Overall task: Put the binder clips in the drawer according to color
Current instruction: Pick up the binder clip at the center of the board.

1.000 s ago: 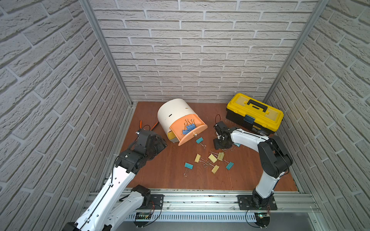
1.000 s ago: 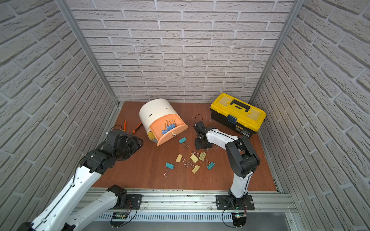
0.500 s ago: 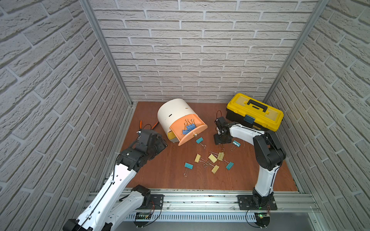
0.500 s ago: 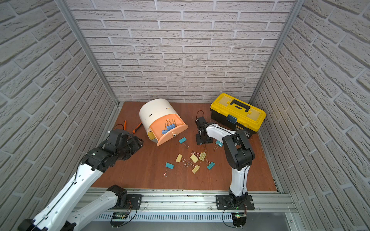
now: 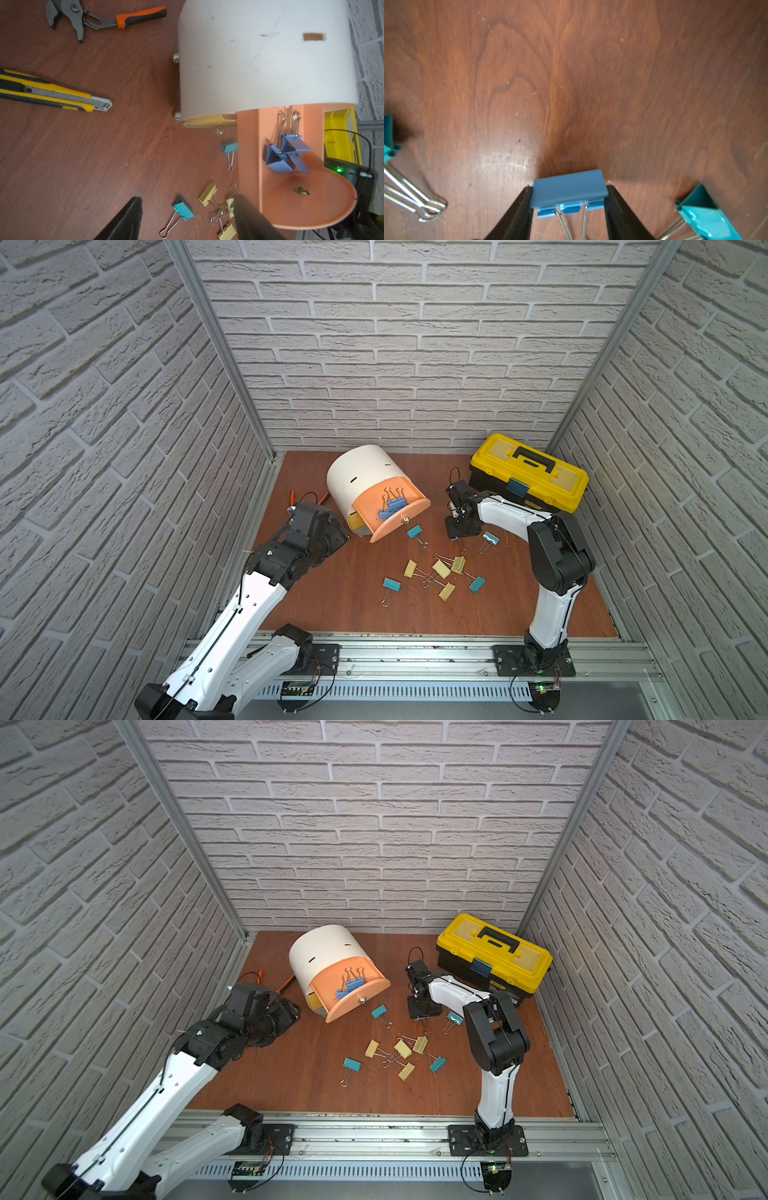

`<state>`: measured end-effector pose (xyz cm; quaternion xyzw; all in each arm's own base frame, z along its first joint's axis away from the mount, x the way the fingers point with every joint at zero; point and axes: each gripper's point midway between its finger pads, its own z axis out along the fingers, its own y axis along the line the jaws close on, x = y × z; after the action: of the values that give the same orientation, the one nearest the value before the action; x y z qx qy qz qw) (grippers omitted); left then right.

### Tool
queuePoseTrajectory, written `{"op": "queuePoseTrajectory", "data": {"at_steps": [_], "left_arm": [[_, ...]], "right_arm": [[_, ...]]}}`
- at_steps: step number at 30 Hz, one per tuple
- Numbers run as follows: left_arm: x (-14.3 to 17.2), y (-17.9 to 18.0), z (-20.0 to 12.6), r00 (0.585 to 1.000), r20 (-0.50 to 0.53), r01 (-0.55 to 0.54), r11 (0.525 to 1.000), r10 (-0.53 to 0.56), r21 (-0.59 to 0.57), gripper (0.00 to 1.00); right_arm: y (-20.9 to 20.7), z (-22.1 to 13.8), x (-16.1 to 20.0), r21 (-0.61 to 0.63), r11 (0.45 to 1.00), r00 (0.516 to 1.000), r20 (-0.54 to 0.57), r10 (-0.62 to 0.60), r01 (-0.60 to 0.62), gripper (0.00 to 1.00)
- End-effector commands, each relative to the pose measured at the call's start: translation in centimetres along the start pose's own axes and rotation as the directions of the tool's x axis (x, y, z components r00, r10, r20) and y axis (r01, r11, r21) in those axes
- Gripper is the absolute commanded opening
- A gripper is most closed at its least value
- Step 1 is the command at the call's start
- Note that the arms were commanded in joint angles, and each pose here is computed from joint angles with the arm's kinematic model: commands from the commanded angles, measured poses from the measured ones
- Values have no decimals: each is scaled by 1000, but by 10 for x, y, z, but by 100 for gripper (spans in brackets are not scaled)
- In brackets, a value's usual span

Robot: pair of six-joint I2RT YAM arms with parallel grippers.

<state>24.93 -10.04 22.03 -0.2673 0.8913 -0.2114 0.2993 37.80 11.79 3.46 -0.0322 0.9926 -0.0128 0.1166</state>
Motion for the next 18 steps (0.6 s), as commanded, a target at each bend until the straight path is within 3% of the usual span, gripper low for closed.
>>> {"op": "queuePoseTrajectory", "data": {"at_steps": [1,10,18], "left_arm": [[-13,-31,-7,999,26,-42,994,39,99,74],[-26,-77,-10,995,25,-101,971,98,215,74],[-33,-108,-6,992,18,-121,945,121,304,74]], "right_arm": [[-5,-43,-23,-2,1000,995,101,5,-4,46],[-4,-118,-64,-31,1000,966,257,11,-3,44],[13,-198,-99,-124,992,912,411,21,33,43]]}}
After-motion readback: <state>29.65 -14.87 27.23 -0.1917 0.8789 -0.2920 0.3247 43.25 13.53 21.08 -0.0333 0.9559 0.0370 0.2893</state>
